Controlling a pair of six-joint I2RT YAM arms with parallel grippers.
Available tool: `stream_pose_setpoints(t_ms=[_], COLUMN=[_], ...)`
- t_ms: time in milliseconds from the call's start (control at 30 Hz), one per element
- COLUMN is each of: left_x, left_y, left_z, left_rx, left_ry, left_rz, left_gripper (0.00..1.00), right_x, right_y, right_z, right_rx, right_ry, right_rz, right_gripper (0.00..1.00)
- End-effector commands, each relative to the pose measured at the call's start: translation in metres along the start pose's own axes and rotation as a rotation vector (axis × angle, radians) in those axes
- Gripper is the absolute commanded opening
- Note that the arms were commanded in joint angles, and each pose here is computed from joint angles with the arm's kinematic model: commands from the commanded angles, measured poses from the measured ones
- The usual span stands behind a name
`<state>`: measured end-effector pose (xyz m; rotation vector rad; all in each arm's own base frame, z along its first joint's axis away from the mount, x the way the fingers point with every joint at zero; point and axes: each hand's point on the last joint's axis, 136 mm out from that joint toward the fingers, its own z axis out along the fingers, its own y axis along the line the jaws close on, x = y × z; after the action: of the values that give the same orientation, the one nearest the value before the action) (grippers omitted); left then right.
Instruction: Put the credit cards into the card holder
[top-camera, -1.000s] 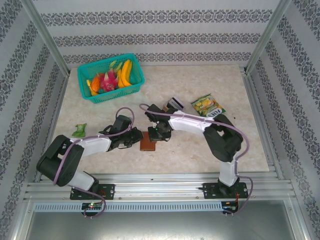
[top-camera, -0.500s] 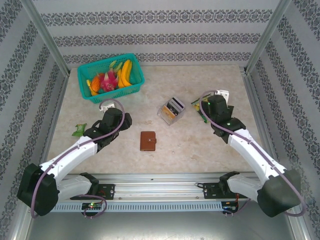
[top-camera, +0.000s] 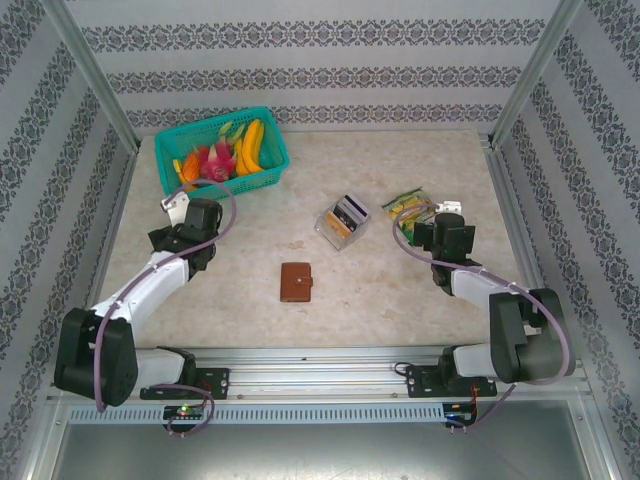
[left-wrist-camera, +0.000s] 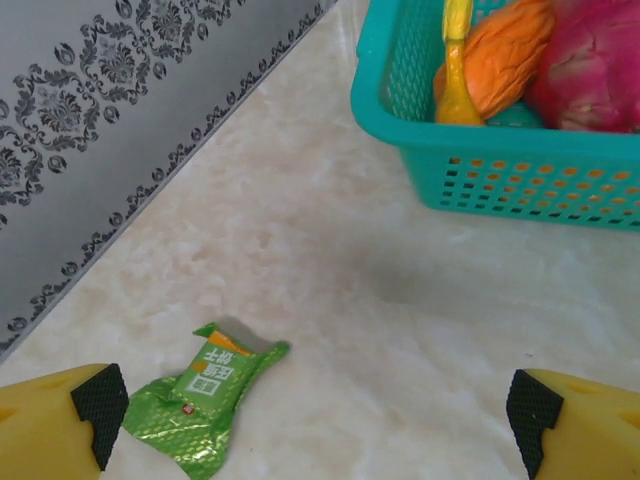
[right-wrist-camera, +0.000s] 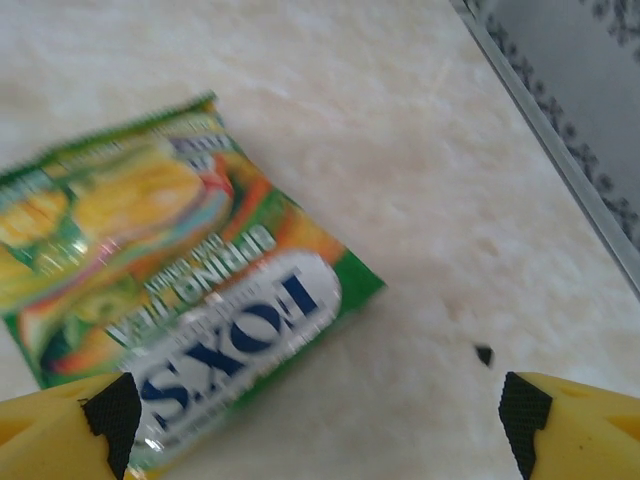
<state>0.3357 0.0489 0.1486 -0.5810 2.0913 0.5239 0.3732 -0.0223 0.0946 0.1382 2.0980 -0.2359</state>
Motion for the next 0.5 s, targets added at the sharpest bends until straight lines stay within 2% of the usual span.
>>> stream_pose_setpoints(t_ms=[0,67,133,267,300,467], left_x=[-0.014,-0.008,-0.003,0.001,0.002,0.012], left_y=[0.001,-0.005,-0.014,-0.031,-0.035,-0.063], left_z=[0.001,0.005,0.008,0.011,0.013,0.026], left_rx=[0.04,0.095,0.136,0.216,0.229,0.307], left_ry=[-0.188,-0.238,-0.23,-0.293,-0.306,-0.34], left_rz=[-0.011,-0.018,0.026,0.102,0.116,0.2], left_gripper=[1.0,1.0,1.0,1.0,1.0,1.0], right_x=[-0.037,-0.027,-0.021,-0.009,-0.022,-0.022], right_y=[0.012,0.03,0.033,0.032,0.029,0.019], right_z=[0.003,0.005,0.001,0.003,0.007,0.008], right_rx=[-0.119,-0.215,-0.223,-0.208,-0.181,-0.133], right_ry=[-0.165,-0.208,-0.284,-0.214,-0.238,-0.229], right_rz=[0.061,0.021,0.019,0.003,0.026,0.047], right_gripper=[0.94,0.94,0.95,0.96,0.97,0.98])
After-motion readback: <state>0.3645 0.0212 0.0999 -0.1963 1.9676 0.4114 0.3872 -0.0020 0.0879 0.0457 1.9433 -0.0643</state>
